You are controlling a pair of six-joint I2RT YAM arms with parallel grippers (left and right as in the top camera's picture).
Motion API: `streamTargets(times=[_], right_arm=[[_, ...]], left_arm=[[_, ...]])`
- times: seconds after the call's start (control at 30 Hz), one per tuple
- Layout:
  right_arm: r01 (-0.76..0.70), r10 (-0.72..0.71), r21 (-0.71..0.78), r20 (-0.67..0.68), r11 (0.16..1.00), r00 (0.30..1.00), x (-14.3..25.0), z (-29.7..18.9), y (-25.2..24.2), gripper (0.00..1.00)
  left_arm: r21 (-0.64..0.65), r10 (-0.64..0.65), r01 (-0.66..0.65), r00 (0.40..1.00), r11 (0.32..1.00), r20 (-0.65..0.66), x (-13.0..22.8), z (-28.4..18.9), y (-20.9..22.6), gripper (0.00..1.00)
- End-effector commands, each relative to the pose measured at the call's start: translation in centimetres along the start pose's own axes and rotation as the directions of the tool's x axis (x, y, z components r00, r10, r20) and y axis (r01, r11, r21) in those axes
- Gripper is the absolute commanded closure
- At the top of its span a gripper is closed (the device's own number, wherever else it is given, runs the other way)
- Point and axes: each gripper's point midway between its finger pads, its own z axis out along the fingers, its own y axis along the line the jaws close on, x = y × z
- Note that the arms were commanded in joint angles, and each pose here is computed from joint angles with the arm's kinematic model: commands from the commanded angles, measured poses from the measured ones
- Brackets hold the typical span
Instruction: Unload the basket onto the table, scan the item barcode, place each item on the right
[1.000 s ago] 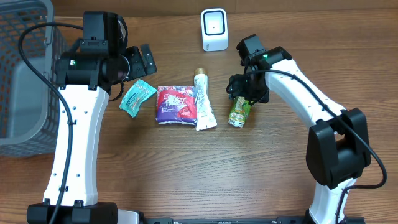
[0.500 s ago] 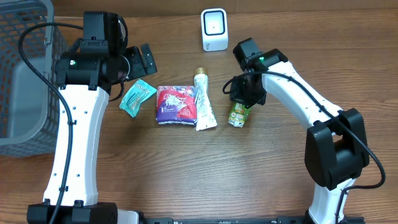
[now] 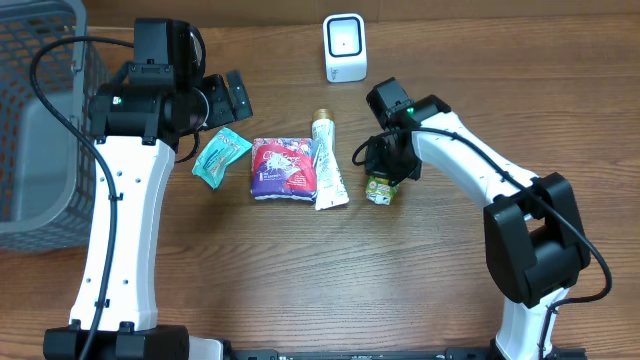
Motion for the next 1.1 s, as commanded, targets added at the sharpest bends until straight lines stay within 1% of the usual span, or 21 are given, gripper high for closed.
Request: streamTargets(times=[0.0,0.1,0.33,0.43,0.57,0.63,0.73,0.83,0.97,1.07], right_arm=[[-0.036,0.036,0.033,-0.015,0.999,0.999,1.0,1.8,-1.4,0.96],[-0.056,0.057,0.037,-0.02,0.998,0.998,1.6,3.0,-2.1,0.96],[-0.067,0.068,0.032,-0.025,0.997,0.997,1.3,2.9,-2.5,0.96],[-0.032,0.033,0.028,-0.02,0.999,0.999,0.5,1.7,-2.3,0.92],[0.062,-0.062,0.003,0.015,0.998,0.998,-1.5,-1.1,-1.0,0.85],[0.133,-0.133,-0.011,0.03,0.991,0.991,-2.3,-3.0,-0.1,0.81],[0.188,-0.188,-0.011,0.035,0.982,0.982,-2.7,-5.4,0.6,0.75],[0.188,-0.188,-0.019,0.007,0.982,0.982,-2.1,-6.4,0.7,0.71],[0.185,-0.194,-0.121,-0.069,0.975,0.978,-0.1,-5.7,2.2,0.7],[0.179,-0.196,-0.152,-0.1,0.972,0.976,1.1,-4.8,3.0,0.7]], left_arm=[[0.007,0.02,-0.02,1.0,1.0,-0.002,-0.1,0.0,-0.2,0.0],[0.007,0.02,-0.02,1.0,1.0,-0.002,-0.1,0.0,-0.2,0.0],[0.007,0.02,-0.02,1.0,1.0,-0.002,-0.1,0.0,-0.2,0.0],[0.007,0.02,-0.02,1.0,1.0,-0.002,-0.1,0.0,-0.2,0.01],[0.007,0.02,-0.02,1.0,1.0,-0.002,-0.1,0.0,-0.2,0.0],[0.007,0.02,-0.02,1.0,1.0,-0.002,-0.1,0.0,-0.2,0.0],[0.007,0.02,-0.02,1.0,1.0,-0.002,-0.1,0.0,-0.2,0.0],[0.007,0.019,-0.019,1.0,1.0,-0.002,-0.1,0.0,-0.2,0.0],[0.007,0.02,-0.02,1.0,1.0,-0.002,-0.1,0.0,-0.2,0.0],[0.007,0.02,-0.02,1.0,1.0,-0.002,-0.1,0.0,-0.2,0.0]])
